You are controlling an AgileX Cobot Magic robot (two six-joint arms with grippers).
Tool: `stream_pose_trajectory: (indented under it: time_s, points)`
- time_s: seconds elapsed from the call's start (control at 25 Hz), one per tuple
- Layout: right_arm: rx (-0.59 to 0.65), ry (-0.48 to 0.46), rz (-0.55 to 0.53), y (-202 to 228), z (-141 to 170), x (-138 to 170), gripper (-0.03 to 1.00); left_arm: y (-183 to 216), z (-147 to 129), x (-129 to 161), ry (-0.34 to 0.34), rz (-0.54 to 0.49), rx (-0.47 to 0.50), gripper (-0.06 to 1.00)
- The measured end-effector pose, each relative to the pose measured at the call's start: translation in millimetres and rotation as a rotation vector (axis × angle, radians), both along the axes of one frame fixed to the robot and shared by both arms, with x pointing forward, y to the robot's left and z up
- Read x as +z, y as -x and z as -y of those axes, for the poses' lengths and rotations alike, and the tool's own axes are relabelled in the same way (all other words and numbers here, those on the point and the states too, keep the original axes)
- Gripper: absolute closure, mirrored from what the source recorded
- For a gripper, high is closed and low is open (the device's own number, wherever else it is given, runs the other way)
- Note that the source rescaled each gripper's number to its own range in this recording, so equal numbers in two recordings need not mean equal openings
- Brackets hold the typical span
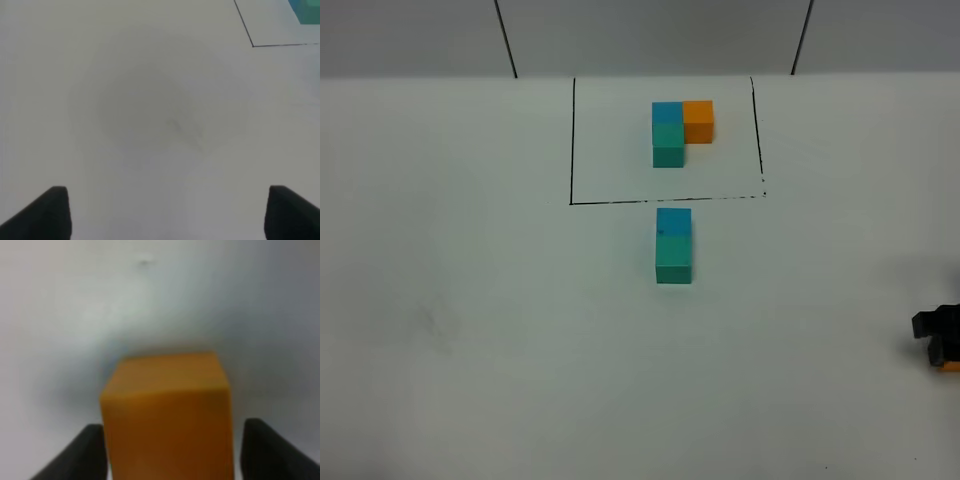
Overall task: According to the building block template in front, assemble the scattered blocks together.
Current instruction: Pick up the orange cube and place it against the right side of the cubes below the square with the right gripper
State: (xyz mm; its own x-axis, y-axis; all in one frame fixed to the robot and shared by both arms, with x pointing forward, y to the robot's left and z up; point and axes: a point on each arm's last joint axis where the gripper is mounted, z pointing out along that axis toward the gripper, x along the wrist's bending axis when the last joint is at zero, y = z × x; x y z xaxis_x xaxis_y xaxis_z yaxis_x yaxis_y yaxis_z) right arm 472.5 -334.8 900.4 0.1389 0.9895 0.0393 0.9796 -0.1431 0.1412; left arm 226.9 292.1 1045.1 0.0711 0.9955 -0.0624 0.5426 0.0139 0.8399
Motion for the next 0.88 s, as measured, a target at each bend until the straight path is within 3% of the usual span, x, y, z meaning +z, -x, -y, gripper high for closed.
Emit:
stream_pose_trajectory:
  time_s: [0.04,0.08,0.28,0.36,0.6,0.88]
  points:
    - [0.000,-0.002,-0.007,0.6,-0.2,-0.1,0.93,0.0,0.0,0.0,0.000,0.000,0.000,0.27]
    - [-0.001,-0.005,-0.012,1.0,-0.7,-0.1,0.97,0.0,0.0,0.0,0.000,0.000,0.000,0.27]
    - [0.081,-0.001,-0.058,-3.7,-5.7,7.2,0.97,0.0,0.0,0.0,0.000,0.000,0.000,0.27]
    - [0.225,0.040,-0.053,-16.2,-9.8,18.8,0.97,0.0,0.0,0.0,0.000,0.000,0.000,0.27]
    - [0.823,0.191,0.012,-60.8,-38.9,59.0,0.97,0.0,0.0,0.0,0.000,0.000,0.000,0.27]
    - [1.252,0.185,-0.096,-121.4,-83.7,56.1,0.97,0.0,0.0,0.0,0.000,0.000,0.000,0.27]
